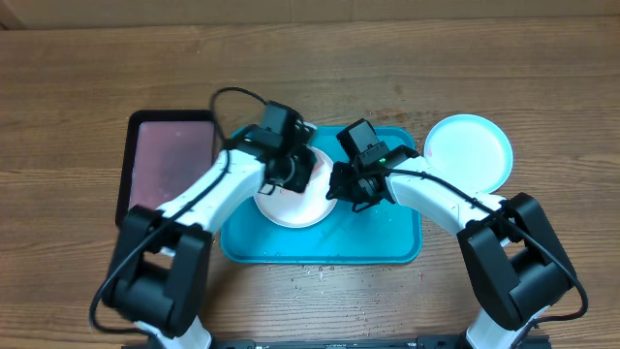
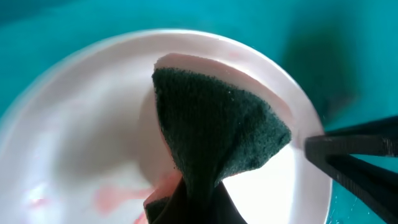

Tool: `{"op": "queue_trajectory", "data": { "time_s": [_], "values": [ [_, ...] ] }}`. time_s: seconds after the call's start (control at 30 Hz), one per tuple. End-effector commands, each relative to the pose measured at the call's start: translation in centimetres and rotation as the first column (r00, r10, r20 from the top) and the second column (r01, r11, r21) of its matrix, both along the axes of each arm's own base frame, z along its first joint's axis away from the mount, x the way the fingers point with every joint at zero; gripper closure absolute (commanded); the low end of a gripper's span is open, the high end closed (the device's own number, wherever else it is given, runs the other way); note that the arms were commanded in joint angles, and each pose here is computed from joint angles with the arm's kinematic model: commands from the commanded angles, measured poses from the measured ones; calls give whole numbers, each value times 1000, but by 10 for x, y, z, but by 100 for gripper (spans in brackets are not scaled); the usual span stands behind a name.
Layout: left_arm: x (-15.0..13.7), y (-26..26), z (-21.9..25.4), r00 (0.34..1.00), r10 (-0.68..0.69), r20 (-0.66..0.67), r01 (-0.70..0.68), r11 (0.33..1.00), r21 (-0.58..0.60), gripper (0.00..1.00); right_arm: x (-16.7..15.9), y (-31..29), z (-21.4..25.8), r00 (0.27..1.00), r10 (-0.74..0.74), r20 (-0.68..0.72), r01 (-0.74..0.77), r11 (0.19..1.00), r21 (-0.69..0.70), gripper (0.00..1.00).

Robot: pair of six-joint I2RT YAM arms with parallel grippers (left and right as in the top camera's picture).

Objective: Clean dirty plates on tray and stack at the side
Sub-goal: 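Scrub the white plate with the sponge held in the left gripper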

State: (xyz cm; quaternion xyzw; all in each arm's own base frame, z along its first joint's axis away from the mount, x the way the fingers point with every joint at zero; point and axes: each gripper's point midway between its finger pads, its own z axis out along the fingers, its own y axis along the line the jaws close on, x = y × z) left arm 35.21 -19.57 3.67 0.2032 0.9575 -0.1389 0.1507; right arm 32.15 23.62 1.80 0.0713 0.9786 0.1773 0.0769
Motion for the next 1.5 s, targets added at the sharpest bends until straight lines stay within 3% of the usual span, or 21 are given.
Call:
{"op": "queue_trajectory", "data": {
  "time_s": [0.0, 0.07, 0.23, 0.33, 0.5, 0.73, 0.87, 1.13, 1.27, 1.4, 1.47],
  "values": [
    [-4, -15, -14, 995, -97, -6, 97, 995, 2, 96, 0, 0, -3, 1000, -8, -4, 8, 1000, -2, 96],
    [-4, -10, -22, 996, -87, -14, 88, 996, 36, 96, 0, 0, -3, 1000, -7, -4, 7, 1000, -2, 96],
    [2, 52, -32, 993, 119, 13, -117, 943, 313, 96, 0, 0, -3, 1000, -7, -4, 7, 1000, -3, 96],
    [-4, 73, -31, 983, 182, -19, -162, 914, 373, 96, 0, 0, -3, 1000, -7, -4, 7, 1000, -3, 96],
    [-13, 63, -15, 977, 166, -132, -120, 946, 302, 96, 0, 0, -3, 1000, -7, -3, 7, 1000, -3, 96],
    [12, 5, 23, 995, 45, -90, -39, 997, 72, 96, 0, 0, -3, 1000, -7, -3, 7, 1000, -3, 96],
    [17, -11, 23, 998, 18, -60, -16, 999, 31, 96, 0, 0, -3, 1000, -7, -4, 7, 1000, -3, 96],
    [-3, -14, -27, 983, 10, -181, 6, 996, 89, 96, -1, -1, -3, 1000, -7, -5, 7, 1000, -4, 96],
    [-14, 8, -41, 970, 67, -232, -20, 980, 198, 96, -1, -1, -3, 1000, -7, -7, 7, 1000, -5, 96],
    [-6, 55, -22, 969, 203, -137, -138, 914, 382, 96, -1, -1, -3, 1000, -7, -7, 7, 1000, -5, 96],
    [-2, 62, -8, 970, 219, -107, -165, 913, 373, 96, -1, -1, -3, 1000, -7, -8, 7, 1000, -6, 96]
  ]
}}
